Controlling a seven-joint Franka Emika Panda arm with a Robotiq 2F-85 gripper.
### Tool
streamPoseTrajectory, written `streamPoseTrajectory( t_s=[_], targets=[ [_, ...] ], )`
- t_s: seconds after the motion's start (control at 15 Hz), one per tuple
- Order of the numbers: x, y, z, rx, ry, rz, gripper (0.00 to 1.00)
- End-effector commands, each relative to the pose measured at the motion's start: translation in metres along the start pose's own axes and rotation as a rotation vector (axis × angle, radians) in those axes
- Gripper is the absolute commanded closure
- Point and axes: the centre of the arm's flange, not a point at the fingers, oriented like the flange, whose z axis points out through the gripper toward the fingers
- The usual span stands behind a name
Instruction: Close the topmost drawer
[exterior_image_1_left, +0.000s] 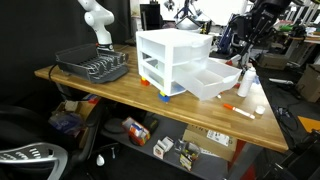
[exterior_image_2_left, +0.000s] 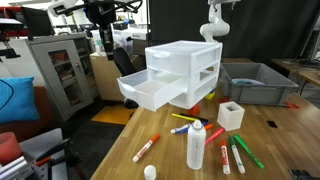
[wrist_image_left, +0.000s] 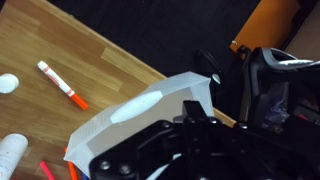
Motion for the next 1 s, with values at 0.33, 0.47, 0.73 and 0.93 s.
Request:
streamPoseTrajectory(
  t_s=[0.33, 0.47, 0.73, 0.93],
  targets=[
    [-0.06, 0.078, -0.079, -0.032, -0.31, -0.022, 1.0],
    [-0.076, 0.108, -0.096, -0.054, -0.404, -0.034, 1.0],
    [-0.086, 0.127, -0.103, -0.028, -0.427, -0.032, 0.92],
    [-0.086, 0.127, -0.102, -0.028, -0.441, -0.04, 0.81]
  ],
)
